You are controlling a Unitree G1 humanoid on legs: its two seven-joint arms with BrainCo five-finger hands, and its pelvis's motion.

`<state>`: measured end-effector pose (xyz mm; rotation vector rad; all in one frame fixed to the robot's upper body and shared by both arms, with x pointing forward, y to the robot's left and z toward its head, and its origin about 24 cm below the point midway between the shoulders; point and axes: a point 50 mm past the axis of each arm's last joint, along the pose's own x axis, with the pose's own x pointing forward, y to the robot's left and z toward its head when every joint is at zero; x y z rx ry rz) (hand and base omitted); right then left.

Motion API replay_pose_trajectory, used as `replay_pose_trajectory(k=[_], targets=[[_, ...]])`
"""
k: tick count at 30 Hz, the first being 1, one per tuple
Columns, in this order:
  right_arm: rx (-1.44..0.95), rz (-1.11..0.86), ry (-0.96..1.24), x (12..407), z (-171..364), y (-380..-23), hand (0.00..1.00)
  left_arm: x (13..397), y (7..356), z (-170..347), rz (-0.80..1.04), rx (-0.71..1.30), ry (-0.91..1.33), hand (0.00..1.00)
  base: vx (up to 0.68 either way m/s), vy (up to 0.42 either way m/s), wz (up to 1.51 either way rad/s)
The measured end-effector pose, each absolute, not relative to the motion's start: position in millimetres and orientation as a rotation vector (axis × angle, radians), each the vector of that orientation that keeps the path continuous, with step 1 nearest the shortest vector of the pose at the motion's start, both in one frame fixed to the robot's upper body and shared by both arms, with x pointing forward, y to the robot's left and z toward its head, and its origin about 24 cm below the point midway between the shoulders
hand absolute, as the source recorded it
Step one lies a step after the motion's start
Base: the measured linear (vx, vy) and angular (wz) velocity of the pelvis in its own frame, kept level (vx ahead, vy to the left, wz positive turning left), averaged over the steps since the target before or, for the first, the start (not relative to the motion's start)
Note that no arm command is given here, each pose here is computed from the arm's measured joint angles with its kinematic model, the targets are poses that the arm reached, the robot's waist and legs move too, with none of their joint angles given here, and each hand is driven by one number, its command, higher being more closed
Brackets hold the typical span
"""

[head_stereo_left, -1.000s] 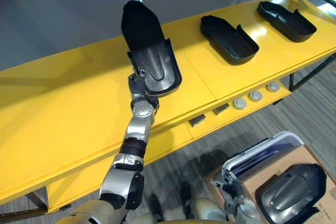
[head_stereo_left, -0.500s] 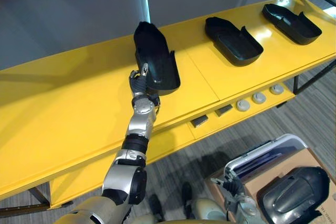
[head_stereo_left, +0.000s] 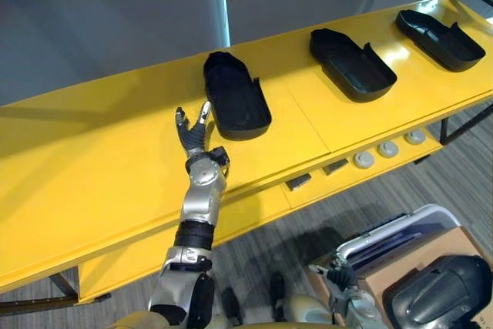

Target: Walk over and take plastic housings, then place them on the shelf

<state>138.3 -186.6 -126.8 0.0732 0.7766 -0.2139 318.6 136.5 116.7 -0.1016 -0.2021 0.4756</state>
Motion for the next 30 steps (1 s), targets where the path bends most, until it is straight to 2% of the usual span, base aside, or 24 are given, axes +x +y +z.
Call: replay_pose_trajectory(k=[3, 4, 8, 10, 18, 24, 30], targets=[[0.075, -0.218, 0.797, 132, -130, -187, 0.00, 302, 132, 124, 0.453, -0.027, -0.283, 0.00, 0.01, -0.001, 0.01], [0.075, -0.219, 0.803, 130, -131, -187, 0.00, 296, 127, 125, 0.423, -0.004, -0.304, 1.00, 0.00, 0.000, 0.00], [0.078, -0.216, 0.794, 131, -130, -187, 0.00, 276, 115, 118, 0.288, 0.099, -0.350, 1.00, 0.00, -0.004, 0.02], [0.084, -0.216, 0.800, 130, -131, -187, 0.00, 269, 103, 111, 0.163, 0.135, -0.349, 1.00, 0.00, 0.000, 0.00], [0.086, -0.195, 0.812, 130, -133, -186, 0.00, 263, 80, 99, -0.078, 0.333, -0.377, 1.00, 0.00, 0.000, 0.00], [0.083, -0.185, 0.773, 143, -129, -185, 0.00, 275, 66, 79, -0.169, 0.517, -0.330, 1.00, -0.01, 0.015, -0.03], [0.078, -0.187, 0.762, 146, -127, -187, 0.00, 294, 66, 80, -0.135, 0.630, -0.319, 1.00, -0.04, 0.024, -0.11]])
